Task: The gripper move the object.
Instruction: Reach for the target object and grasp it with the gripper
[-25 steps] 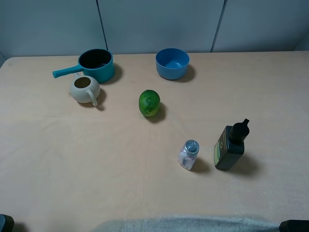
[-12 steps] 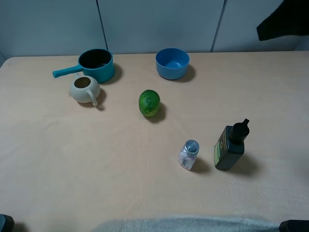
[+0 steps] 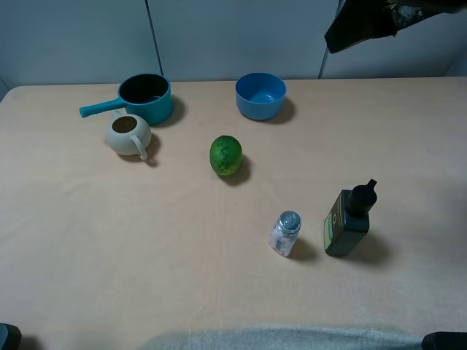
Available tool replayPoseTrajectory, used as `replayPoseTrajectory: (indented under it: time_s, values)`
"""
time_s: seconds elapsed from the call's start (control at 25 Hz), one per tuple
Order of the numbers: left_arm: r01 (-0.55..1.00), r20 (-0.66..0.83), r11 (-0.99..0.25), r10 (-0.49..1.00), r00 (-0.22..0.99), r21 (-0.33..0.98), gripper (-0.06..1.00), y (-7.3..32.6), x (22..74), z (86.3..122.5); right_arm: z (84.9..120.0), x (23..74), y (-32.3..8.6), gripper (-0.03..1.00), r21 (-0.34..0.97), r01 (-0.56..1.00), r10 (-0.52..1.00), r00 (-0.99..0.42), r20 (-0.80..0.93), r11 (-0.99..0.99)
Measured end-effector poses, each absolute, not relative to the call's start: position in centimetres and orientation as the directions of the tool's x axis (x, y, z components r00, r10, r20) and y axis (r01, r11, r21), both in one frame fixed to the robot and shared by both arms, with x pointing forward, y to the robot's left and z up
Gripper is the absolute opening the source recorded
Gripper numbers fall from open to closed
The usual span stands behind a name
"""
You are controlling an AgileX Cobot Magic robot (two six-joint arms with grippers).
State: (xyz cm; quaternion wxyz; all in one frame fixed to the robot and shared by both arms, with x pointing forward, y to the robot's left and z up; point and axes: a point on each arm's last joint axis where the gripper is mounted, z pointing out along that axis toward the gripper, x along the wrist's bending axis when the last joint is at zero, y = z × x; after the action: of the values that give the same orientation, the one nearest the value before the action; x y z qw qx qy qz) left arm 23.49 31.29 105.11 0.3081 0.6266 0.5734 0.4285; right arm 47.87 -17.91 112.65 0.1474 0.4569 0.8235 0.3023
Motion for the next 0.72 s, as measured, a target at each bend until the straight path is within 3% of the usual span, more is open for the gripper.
replayPoseTrajectory:
  time_s: [0.72]
  values:
    - [0.455, 0.184, -0.153, 0.983, -0.025, 0.878, 0.99, 31.3, 23.5, 105.1, 110.9, 51.0, -10.0, 0.69, 0.507, 0.755, 0.826, -0.547, 0.137, 0.416]
